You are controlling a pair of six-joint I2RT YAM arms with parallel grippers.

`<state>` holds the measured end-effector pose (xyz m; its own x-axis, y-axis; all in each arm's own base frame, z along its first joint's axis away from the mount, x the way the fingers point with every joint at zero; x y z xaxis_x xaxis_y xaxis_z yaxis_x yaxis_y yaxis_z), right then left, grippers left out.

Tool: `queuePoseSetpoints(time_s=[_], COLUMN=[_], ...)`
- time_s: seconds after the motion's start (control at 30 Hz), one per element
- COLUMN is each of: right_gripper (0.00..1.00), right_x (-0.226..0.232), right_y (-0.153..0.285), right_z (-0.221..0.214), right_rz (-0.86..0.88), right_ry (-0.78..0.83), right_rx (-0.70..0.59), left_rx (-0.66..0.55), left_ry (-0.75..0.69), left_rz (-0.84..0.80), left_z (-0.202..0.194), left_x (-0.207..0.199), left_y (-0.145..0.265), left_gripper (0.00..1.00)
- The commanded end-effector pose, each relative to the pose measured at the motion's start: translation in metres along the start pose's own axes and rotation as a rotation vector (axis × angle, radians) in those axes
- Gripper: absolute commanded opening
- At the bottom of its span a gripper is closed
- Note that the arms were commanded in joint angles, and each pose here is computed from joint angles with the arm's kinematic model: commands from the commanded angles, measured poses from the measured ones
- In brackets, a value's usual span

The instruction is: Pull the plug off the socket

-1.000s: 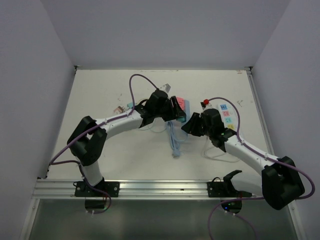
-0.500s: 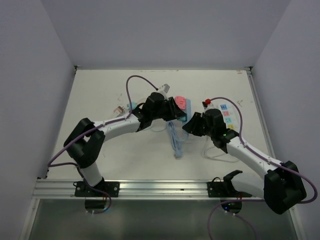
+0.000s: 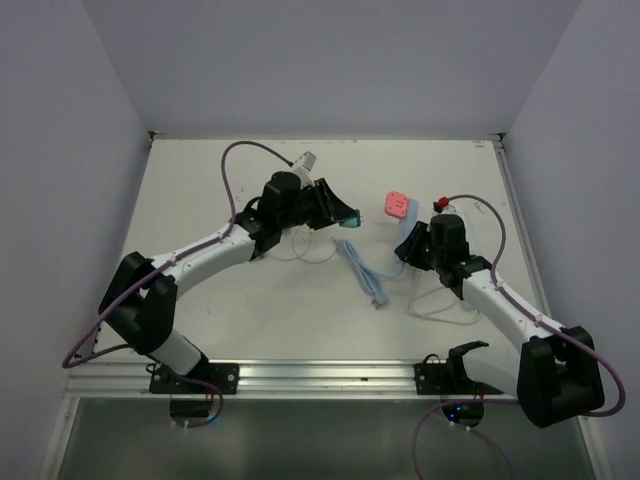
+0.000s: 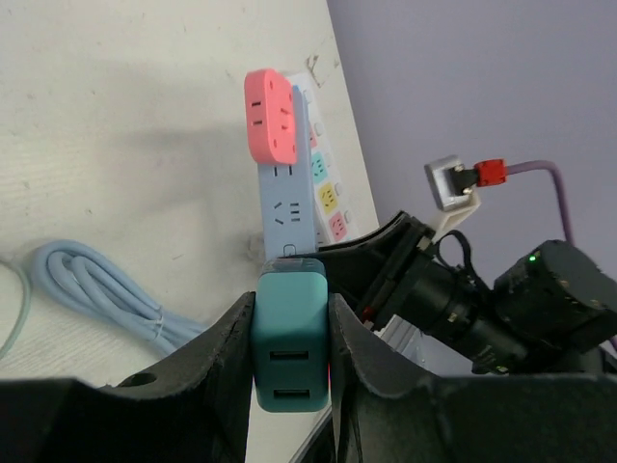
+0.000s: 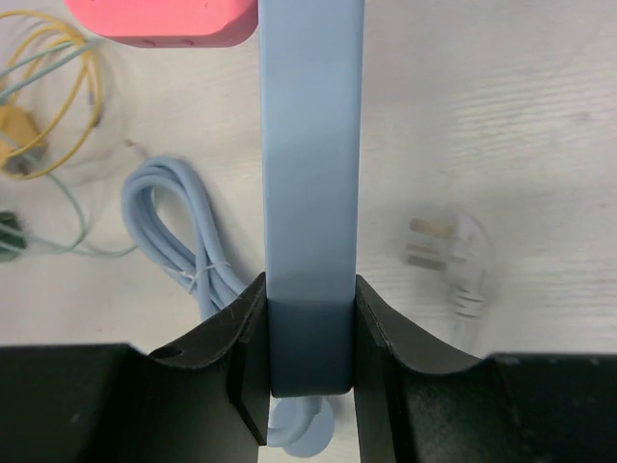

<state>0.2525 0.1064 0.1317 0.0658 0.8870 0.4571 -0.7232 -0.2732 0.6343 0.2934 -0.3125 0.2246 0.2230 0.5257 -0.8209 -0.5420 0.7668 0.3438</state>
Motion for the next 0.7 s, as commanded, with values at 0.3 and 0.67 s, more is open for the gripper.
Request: queuePoseSetpoints(time_s=[0.3,0.67], right_gripper=[0.0,0.0], right_x=[0.013,0.03], right_y=[0.003,0.007], right_z=[0.02,0.02], right_rz=[0.072,0.204], right_ry=[0.057,0.129], right_rx=[-0.078,-0.043], left_rx=[-0.147,-0.126], left_ry=[0.024,0.04], left_rz=[0.166,0.308], left_z=[0.061,0.057], left_x=[0.06,0.168], left_y=[0.053,0.047], left_gripper=[0.0,0.09])
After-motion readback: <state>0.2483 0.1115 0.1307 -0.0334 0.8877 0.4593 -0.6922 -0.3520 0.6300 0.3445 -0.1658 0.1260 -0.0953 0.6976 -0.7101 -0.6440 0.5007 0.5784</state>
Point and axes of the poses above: each gripper's point midway between its finger pads, its own y axis back along the fingers, its own x axis along the line the jaws close on, z = x × y, the point moved 6 cm from there along y, back along the fingers, and after that the axes turned 2 degrees about y, right-handed, at the moved point
